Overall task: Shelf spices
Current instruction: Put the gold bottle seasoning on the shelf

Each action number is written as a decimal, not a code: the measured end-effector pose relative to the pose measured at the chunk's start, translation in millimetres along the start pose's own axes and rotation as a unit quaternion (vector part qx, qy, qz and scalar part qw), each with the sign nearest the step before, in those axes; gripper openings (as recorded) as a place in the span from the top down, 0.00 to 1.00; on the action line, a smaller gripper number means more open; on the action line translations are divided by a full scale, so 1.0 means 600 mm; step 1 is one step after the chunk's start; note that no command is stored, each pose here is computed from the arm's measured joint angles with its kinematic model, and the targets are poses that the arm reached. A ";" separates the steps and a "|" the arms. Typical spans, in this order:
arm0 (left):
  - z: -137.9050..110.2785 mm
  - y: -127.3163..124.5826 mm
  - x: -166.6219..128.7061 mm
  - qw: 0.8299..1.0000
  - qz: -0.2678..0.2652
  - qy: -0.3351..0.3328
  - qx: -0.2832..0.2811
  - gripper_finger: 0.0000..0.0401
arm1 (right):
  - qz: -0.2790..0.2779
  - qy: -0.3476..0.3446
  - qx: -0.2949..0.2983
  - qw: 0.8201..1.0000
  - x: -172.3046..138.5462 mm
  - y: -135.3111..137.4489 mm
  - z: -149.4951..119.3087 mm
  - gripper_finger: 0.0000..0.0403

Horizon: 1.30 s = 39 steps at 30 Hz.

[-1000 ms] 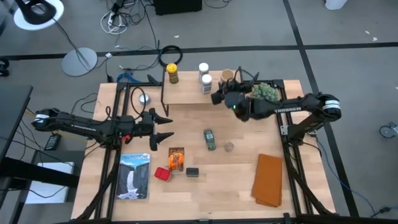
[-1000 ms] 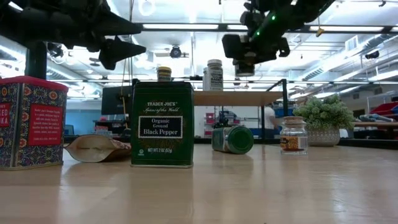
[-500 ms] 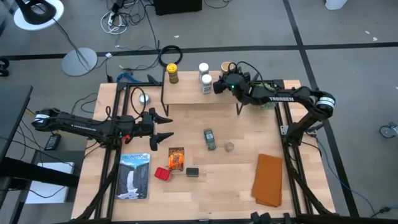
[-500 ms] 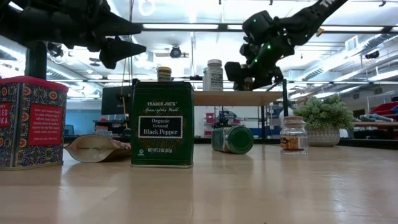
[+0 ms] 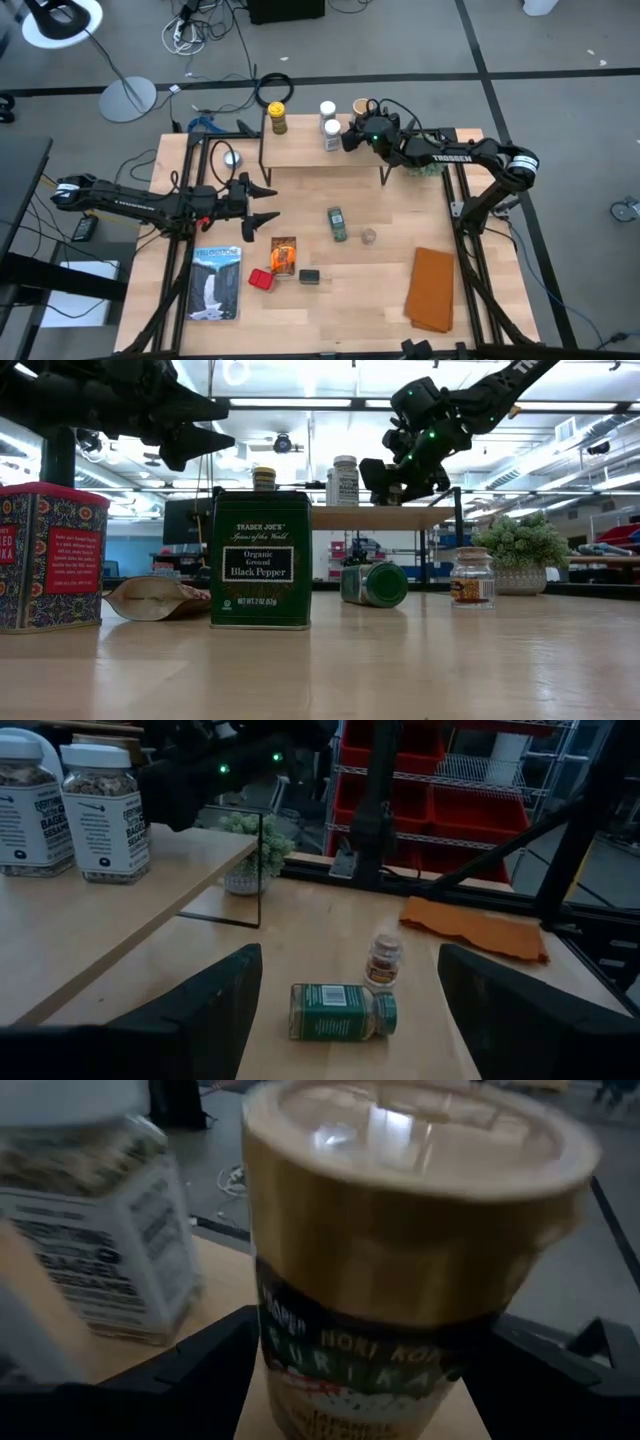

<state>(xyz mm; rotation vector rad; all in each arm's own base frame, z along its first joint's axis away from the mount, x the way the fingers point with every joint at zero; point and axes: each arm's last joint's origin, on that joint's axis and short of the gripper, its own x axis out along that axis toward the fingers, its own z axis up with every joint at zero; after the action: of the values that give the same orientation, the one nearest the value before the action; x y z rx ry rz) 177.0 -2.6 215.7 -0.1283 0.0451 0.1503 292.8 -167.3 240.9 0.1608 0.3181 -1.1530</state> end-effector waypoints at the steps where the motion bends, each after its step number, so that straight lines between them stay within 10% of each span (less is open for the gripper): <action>1: 0.000 0.000 0.000 1.000 0.000 0.000 0.000 0.23 | 0.002 -0.005 -0.002 1.000 -0.001 0.001 0.002 0.20; 39: -0.002 0.000 0.000 1.000 0.000 0.007 0.001 0.23 | 0.021 -0.082 -0.025 0.996 -0.046 0.009 0.046 0.02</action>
<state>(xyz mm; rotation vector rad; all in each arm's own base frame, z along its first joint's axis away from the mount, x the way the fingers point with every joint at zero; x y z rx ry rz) 176.9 -2.6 214.3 -0.1275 0.0588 0.1501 292.4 -149.0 276.0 0.0287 0.1968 -1.1086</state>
